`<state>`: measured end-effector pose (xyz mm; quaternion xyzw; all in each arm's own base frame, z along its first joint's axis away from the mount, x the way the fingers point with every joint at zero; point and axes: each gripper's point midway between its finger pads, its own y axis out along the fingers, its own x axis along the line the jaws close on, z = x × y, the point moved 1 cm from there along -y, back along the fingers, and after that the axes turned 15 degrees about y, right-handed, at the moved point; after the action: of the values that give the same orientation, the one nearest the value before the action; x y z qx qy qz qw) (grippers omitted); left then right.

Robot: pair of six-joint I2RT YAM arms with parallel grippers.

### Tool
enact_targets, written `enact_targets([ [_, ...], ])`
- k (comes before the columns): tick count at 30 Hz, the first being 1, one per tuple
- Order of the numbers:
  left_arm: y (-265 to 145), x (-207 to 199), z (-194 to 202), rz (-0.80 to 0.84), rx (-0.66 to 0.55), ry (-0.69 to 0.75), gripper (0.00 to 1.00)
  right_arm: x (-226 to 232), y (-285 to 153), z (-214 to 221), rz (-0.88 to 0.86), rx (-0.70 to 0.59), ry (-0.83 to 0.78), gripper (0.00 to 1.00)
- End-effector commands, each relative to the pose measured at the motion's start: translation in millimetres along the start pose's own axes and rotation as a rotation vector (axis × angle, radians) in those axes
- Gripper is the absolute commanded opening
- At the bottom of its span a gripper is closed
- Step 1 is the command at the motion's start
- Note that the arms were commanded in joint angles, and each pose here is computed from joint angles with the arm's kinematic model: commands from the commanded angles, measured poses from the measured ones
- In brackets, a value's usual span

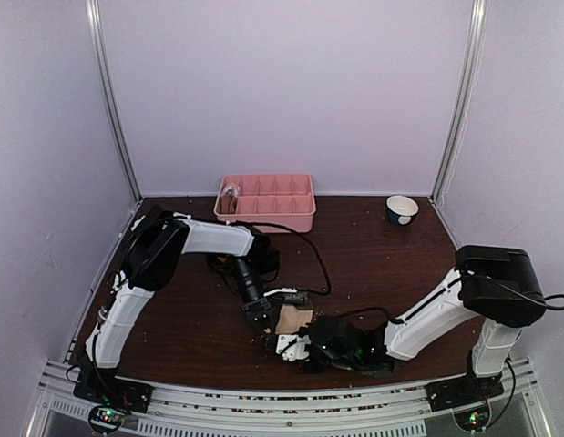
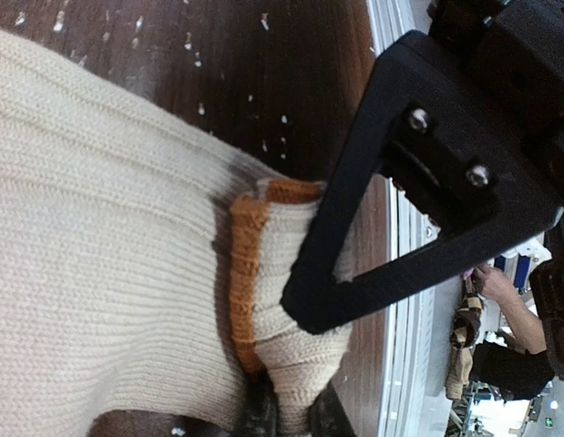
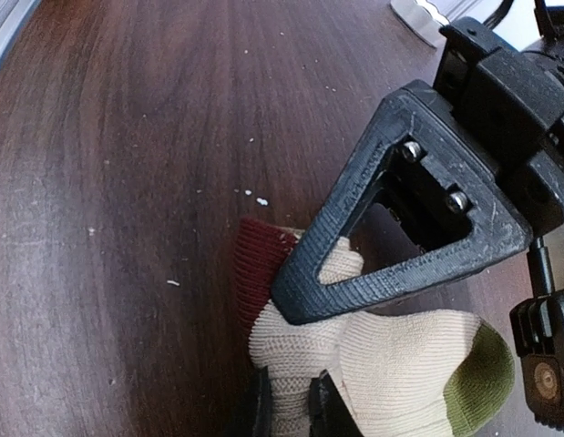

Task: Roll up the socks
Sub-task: Roll the sock at the center of the board.

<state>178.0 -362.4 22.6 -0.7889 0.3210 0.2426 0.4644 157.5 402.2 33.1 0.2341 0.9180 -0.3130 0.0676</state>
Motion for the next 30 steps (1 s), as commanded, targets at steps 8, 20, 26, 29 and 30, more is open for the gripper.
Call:
enact_targets([
  [8, -23.3, 11.9, 8.6, -0.139, 0.042, 0.087, 0.94, -0.5, 6.6, 76.1, -0.103, 0.240, 0.299, 0.00],
  [20, -121.3, -14.6, -27.6, -0.668, -0.161, 0.391, 0.98, -9.2, 5.5, 102.7, -0.231, 0.269, 0.536, 0.00],
  [26, -124.3, -1.5, -51.8, -0.625, -0.209, 0.427, 0.98, -7.7, 6.1, 114.1, -0.246, 0.285, 0.573, 0.00],
  [29, -129.0, 26.5, -69.2, -0.661, -0.267, 0.363, 0.98, -4.8, 5.2, 115.8, -0.261, 0.285, 0.575, 0.00],
  [30, -129.5, 34.0, -75.1, -0.670, -0.278, 0.356, 0.98, -3.2, 4.8, 116.8, -0.269, 0.287, 0.574, 0.00],
])
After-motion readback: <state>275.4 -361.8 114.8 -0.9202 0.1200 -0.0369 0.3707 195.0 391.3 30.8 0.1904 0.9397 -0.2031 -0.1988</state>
